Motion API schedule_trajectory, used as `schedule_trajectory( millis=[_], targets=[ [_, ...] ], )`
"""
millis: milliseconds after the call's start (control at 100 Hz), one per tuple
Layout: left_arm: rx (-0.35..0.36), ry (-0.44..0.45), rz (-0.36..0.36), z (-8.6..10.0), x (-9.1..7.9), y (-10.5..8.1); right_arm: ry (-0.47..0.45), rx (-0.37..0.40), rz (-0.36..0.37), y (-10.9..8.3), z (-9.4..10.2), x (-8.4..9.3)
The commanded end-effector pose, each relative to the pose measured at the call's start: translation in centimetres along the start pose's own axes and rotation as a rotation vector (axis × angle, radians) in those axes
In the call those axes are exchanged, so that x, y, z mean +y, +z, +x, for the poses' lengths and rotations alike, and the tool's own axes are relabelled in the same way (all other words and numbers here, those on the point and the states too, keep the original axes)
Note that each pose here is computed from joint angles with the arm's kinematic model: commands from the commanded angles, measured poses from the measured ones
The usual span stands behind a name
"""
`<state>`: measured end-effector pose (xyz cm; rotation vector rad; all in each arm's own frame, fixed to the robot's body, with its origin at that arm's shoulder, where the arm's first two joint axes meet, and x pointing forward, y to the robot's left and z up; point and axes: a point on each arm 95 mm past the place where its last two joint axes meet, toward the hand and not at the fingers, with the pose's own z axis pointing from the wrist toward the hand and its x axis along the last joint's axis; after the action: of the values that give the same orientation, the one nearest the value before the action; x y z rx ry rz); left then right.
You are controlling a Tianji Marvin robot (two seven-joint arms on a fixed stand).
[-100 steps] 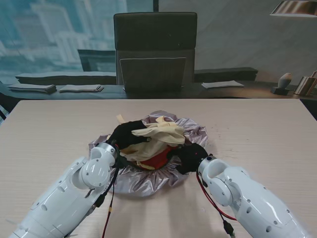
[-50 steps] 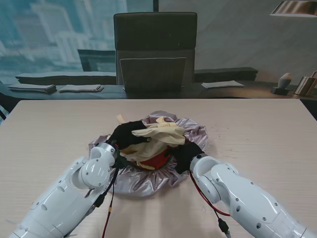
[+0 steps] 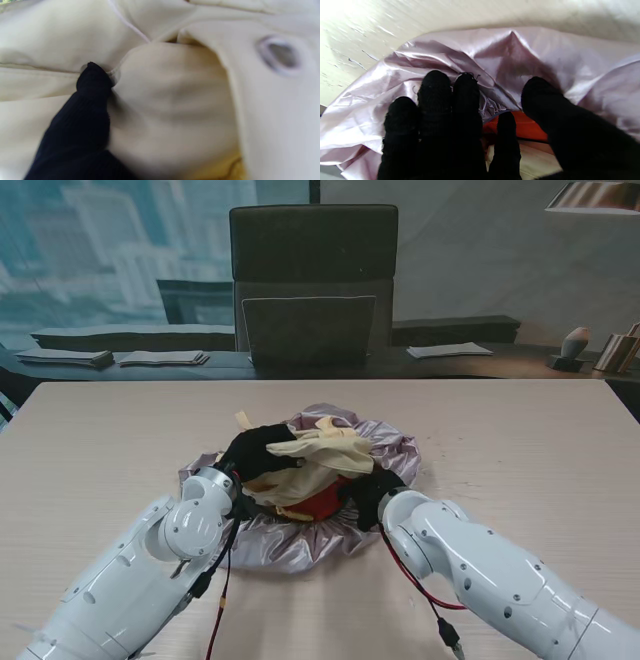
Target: Fit a rain cover over a backpack
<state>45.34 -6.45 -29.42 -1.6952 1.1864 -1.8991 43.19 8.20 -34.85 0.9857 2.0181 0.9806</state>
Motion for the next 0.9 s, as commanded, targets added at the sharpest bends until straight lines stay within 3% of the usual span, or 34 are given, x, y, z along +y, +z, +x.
schedule_trajectory(
  millis=[0, 160, 300, 550, 890],
  targets=[
    [0.013, -0.005, -0.008, 0.5, 0.0, 0.0, 0.005, -0.012, 0.008, 0.2, -0.2, -0.7],
    [0.015, -0.005, -0.007, 0.4, -0.1, 0.0, 0.023, -0.026, -0.058, 0.5, 0.1, -0.7],
    [0.015, -0.010, -0.008, 0.4, 0.0, 0.0, 0.010, -0.053, -0.038, 0.9, 0.3, -0.8],
    [0.017, -0.003, -0.008, 0.4, -0.1, 0.1, -0.031, -0.046, 0.064, 1.1, 0.0, -0.8],
    [0.016, 0.040, -0.023, 0.0, 0.1, 0.4, -0.079, -0.014, 0.067, 0.1, -1.2, -0.8]
  ],
)
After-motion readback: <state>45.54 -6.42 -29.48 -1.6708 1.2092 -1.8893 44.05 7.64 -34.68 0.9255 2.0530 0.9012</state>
